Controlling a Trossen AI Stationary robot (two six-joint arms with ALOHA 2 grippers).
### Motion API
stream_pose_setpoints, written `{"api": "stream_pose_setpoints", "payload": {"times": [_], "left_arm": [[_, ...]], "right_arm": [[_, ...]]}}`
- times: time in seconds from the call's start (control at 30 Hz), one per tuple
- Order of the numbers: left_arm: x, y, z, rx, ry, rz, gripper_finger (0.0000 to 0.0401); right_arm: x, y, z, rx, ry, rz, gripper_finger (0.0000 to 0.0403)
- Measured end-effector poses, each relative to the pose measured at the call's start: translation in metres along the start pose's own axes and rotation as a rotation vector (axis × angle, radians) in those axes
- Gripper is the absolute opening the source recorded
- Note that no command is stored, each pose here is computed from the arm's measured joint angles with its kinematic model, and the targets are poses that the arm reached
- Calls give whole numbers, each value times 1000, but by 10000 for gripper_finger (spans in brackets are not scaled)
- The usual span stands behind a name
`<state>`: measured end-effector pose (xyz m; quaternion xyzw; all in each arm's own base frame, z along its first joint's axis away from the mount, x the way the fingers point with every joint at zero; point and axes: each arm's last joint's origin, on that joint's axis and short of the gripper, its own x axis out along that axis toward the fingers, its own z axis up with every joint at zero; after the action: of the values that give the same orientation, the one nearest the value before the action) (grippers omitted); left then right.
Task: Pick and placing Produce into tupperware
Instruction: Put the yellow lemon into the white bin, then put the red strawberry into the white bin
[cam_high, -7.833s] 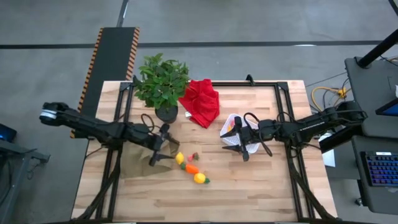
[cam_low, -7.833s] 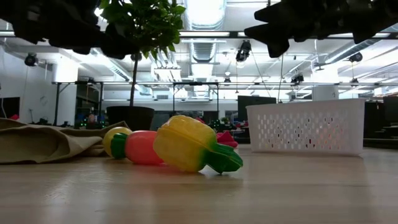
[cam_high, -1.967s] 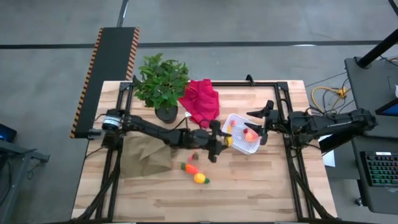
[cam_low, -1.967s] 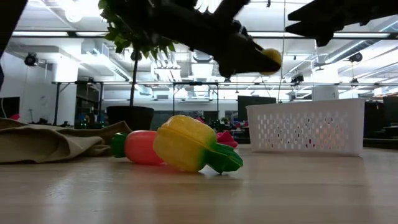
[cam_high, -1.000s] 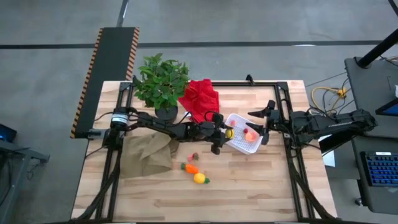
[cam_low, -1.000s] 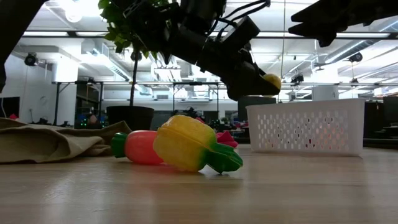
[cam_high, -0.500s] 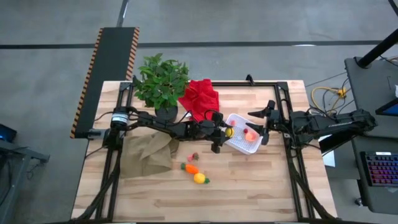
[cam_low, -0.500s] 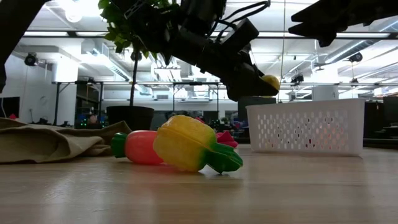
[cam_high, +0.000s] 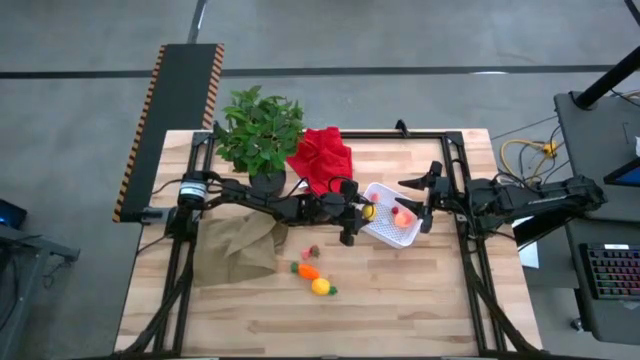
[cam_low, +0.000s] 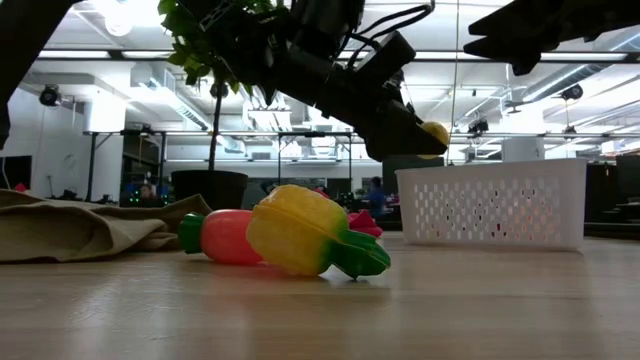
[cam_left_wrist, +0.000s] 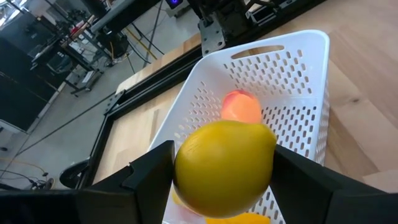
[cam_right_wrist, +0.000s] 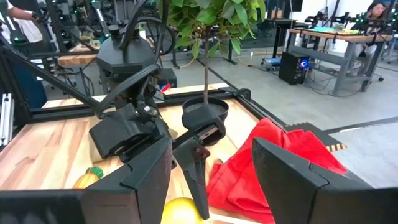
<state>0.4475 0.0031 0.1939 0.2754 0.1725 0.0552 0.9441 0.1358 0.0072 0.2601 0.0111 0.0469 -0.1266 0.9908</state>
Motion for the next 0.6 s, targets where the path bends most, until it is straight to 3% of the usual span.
{"api": "stream_pose_setpoints", "payload": {"times": [0.4, 0.6], "left_arm": [[0, 0, 0, -3, -4, -9, 230], [0, 0, 0, -4, -6, -8, 283]], "right_arm": [[0, 0, -1, -3, 6, 2, 215], [0, 0, -1, -2, 6, 2, 215]]}}
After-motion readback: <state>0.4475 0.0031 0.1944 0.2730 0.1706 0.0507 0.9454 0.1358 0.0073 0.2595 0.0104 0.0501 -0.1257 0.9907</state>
